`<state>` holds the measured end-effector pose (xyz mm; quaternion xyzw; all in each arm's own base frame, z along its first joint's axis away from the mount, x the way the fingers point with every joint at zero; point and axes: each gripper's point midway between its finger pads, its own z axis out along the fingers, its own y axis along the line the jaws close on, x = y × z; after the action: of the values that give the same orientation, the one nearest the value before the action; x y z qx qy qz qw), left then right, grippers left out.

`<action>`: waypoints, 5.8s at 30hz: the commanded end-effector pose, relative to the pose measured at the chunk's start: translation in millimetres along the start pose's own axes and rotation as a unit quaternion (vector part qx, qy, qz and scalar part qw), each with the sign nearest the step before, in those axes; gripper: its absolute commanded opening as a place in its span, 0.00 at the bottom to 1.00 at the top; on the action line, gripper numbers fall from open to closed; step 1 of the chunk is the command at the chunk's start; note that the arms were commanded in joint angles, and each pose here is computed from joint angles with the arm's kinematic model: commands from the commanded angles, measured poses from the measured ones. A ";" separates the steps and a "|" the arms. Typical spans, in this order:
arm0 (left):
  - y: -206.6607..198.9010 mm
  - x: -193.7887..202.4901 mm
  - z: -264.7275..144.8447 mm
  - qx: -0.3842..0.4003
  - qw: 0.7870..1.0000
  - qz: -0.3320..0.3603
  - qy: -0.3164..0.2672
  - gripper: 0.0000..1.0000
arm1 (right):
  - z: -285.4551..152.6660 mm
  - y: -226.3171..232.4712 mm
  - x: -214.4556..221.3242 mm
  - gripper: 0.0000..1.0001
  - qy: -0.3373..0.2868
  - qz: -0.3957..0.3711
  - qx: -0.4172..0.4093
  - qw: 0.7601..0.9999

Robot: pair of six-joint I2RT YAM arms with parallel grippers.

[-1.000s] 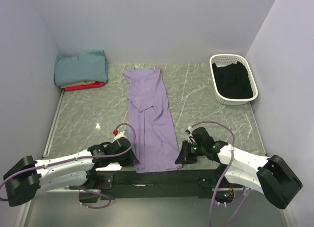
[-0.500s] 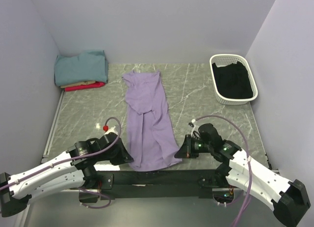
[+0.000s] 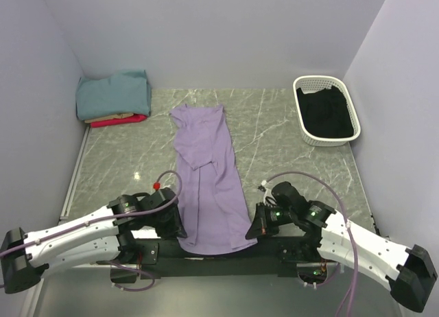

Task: Fold and stack the t-shirts
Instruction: Fold the tshirt

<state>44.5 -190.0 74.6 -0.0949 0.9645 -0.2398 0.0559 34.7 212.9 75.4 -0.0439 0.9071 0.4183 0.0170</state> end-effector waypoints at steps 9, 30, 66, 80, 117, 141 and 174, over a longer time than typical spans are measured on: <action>-68.7 -38.7 5.4 0.010 0.997 0.066 -0.050 0.01 | 19.3 40.2 -59.4 0.00 -0.019 -0.094 0.017 0.995; -70.5 -189.3 16.9 -0.048 0.973 0.035 -0.221 0.01 | 20.0 34.9 -230.8 0.00 -0.134 -0.141 0.138 0.971; -23.0 -339.7 28.1 -0.105 0.951 -0.013 -0.291 0.86 | 15.9 -18.0 -378.8 0.45 -0.190 -0.069 0.172 0.964; -47.5 -324.0 -11.3 -0.062 0.956 0.027 -0.287 1.00 | -20.3 43.2 -322.6 0.48 -0.196 -0.110 0.070 0.972; -21.7 -300.2 40.0 -0.004 0.935 -0.048 -0.351 1.00 | 27.3 55.0 -272.8 0.48 -0.122 -0.135 0.064 0.981; -54.7 -340.1 17.9 0.004 0.910 -0.043 -0.412 0.94 | 37.8 36.3 -263.5 0.48 -0.106 -0.122 0.074 0.984; -47.4 -326.3 0.7 -0.013 0.914 -0.047 -0.404 0.85 | 44.3 25.9 -260.7 0.49 -0.097 -0.118 0.084 0.985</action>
<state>380.2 -169.2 118.5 -0.2136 0.8588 -0.1750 0.4315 289.4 277.0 85.6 -0.0976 0.9260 0.3321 0.1508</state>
